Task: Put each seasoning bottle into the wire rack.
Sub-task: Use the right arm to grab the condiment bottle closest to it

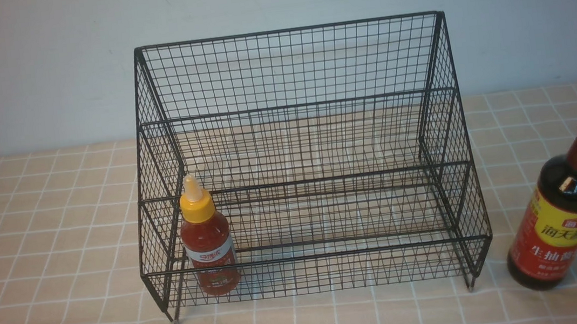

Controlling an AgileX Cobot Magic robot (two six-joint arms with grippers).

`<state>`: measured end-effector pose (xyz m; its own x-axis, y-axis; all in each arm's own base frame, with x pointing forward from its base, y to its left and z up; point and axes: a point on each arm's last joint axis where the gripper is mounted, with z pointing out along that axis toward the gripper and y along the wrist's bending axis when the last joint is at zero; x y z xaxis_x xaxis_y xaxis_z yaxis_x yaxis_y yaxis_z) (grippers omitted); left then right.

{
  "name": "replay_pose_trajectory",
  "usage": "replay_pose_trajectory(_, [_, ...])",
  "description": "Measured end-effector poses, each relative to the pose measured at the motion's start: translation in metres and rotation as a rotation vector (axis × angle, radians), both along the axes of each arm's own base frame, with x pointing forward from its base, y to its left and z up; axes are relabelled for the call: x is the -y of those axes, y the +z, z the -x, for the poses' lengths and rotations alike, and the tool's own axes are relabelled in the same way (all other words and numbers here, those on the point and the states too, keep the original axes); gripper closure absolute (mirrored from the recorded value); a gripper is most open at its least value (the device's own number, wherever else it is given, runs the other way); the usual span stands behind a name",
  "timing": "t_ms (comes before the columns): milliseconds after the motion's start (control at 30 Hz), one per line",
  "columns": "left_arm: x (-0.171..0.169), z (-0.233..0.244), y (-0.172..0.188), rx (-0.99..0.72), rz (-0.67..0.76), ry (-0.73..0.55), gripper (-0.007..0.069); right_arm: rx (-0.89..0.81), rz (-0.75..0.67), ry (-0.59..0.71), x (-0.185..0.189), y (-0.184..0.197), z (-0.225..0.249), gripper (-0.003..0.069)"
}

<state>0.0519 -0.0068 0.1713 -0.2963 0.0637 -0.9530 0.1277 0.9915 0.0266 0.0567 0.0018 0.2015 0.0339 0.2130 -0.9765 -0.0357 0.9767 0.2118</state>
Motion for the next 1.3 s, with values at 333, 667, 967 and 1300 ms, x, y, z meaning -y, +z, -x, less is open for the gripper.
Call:
replay_pose_trajectory(333, [0.000,0.000,0.000,0.000,0.000,0.000,0.0632,0.193,-0.299,-0.042,0.008,0.017,0.002,0.0673])
replay_pose_trajectory(667, [0.000,0.000,0.000,0.000,0.000,0.000,0.0632,0.264,-0.126,-0.030,0.005,0.051,0.007,0.0659])
replay_pose_trajectory(967, [0.000,0.000,0.000,0.001,0.000,0.000,0.0632,0.050,0.008,-0.022,0.001,0.095,-0.040,0.0471])
replay_pose_trajectory(1300, [0.000,0.000,0.000,0.001,0.000,0.000,0.0632,-0.129,0.040,0.002,-0.003,0.106,-0.102,0.0197])
